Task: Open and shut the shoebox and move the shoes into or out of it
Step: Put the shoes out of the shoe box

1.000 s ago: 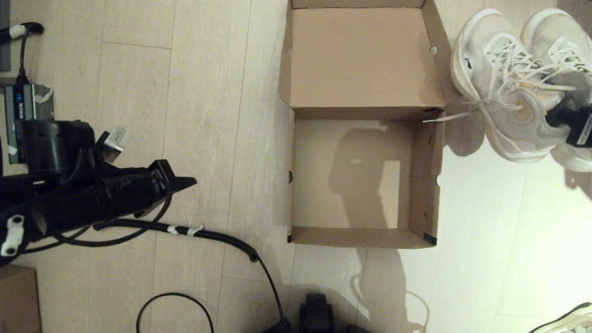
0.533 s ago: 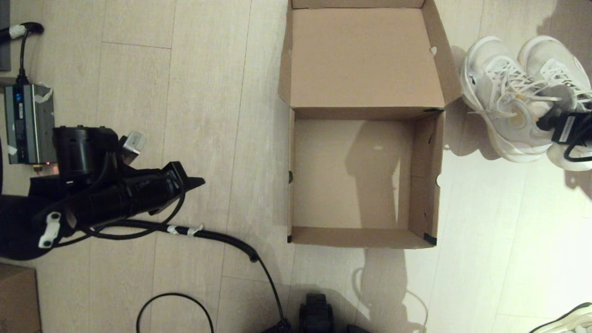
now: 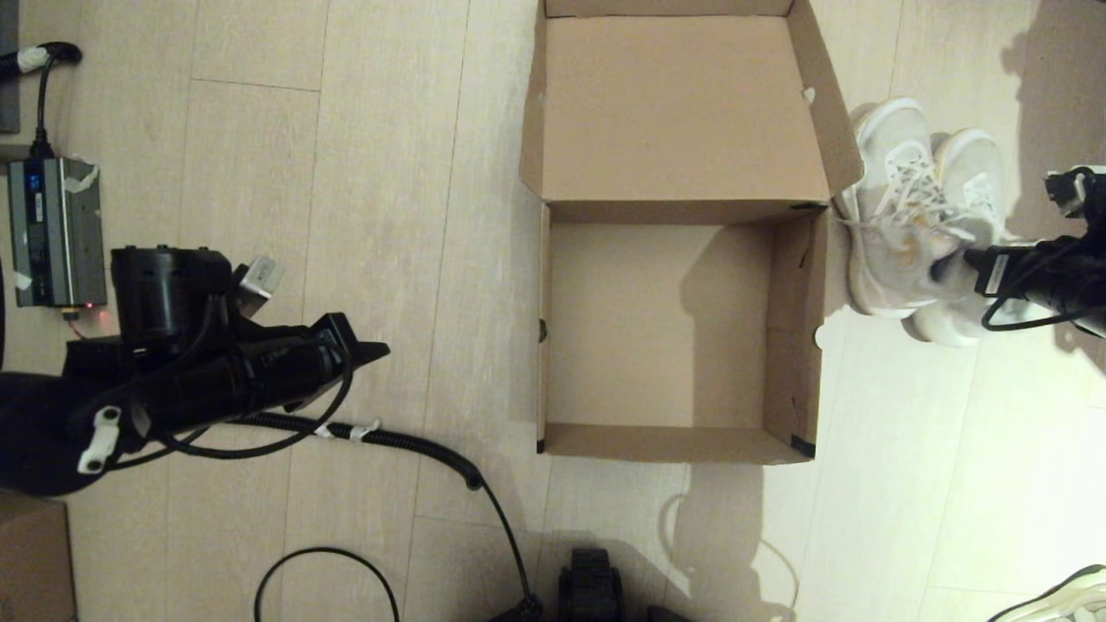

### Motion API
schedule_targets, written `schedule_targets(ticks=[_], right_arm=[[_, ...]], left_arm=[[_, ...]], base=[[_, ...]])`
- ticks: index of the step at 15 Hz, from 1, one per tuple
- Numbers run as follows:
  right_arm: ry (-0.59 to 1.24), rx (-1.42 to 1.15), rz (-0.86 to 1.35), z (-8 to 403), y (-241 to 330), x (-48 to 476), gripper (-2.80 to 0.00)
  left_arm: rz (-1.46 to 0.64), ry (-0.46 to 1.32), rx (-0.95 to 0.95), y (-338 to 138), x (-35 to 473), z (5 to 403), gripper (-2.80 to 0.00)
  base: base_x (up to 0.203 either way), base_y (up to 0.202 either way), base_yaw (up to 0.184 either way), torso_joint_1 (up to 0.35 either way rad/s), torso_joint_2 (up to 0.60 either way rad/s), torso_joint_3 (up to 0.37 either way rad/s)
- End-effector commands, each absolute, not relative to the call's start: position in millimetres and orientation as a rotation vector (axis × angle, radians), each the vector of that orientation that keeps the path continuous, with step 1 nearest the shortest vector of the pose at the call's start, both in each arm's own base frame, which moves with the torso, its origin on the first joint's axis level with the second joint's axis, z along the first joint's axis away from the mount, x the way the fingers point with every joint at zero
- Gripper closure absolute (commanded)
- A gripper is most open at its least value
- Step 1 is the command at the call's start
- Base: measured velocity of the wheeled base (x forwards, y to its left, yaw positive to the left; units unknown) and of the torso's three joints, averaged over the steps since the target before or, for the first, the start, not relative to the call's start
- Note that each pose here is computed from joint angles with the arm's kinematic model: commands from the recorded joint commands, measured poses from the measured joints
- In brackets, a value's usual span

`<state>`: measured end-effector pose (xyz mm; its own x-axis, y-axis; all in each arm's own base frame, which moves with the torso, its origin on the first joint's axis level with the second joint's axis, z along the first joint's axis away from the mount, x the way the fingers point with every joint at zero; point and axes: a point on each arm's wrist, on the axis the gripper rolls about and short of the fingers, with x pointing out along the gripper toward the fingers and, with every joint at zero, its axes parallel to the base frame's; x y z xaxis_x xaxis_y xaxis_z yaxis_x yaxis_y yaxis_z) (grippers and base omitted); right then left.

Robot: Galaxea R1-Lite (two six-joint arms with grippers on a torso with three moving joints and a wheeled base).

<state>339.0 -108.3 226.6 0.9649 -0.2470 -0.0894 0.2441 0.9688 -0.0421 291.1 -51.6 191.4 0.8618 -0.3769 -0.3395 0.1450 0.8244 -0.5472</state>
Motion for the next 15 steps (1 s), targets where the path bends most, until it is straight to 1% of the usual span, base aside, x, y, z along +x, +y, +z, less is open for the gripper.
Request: schedule_targets(ticks=[1, 3, 5, 8, 10, 11, 15], right_arm=[[0.113, -0.030, -0.244, 220.4, -108.8, 341.0, -2.80], [0.120, -0.030, -0.243, 219.9, -108.1, 339.1, -2.80], [0.109, -0.032, -0.237, 227.9, -104.4, 327.9, -2.80], [0.084, -0.028, -0.188, 251.6, -90.0, 289.7, -2.80], [0.094, -0.019, -0.158, 253.6, -78.8, 262.4, -2.80], [0.107, -0.015, -0.144, 249.9, -72.9, 249.4, 0.00], [0.130, -0.010, -0.068, 240.1, -56.5, 224.6, 0.00]], left_arm=[[-0.295, 0.440, -0.537, -51.8, 288.3, 195.8, 0.00], [-0.300, 0.436, -0.536, -51.8, 282.9, 197.7, 0.00], [-0.305, 0.420, -0.535, -50.4, 272.9, 202.7, 0.00], [-0.329, 0.393, -0.529, -51.8, 251.1, 212.0, 0.00], [-0.342, 0.420, -0.524, -54.4, 235.9, 204.9, 0.00], [-0.359, 0.436, -0.519, -57.9, 227.6, 201.2, 0.00], [-0.402, 0.487, -0.501, -68.7, 217.6, 190.4, 0.00]], base=[[0.000, 0.000, 0.000, 0.000, 0.00, 0.000], [0.000, 0.000, 0.000, 0.000, 0.00, 0.000], [0.000, 0.000, 0.000, 0.000, 0.00, 0.000], [0.000, 0.000, 0.000, 0.000, 0.00, 0.000], [0.000, 0.000, 0.000, 0.000, 0.00, 0.000], [0.000, 0.000, 0.000, 0.000, 0.00, 0.000], [0.000, 0.000, 0.000, 0.000, 0.00, 0.000]])
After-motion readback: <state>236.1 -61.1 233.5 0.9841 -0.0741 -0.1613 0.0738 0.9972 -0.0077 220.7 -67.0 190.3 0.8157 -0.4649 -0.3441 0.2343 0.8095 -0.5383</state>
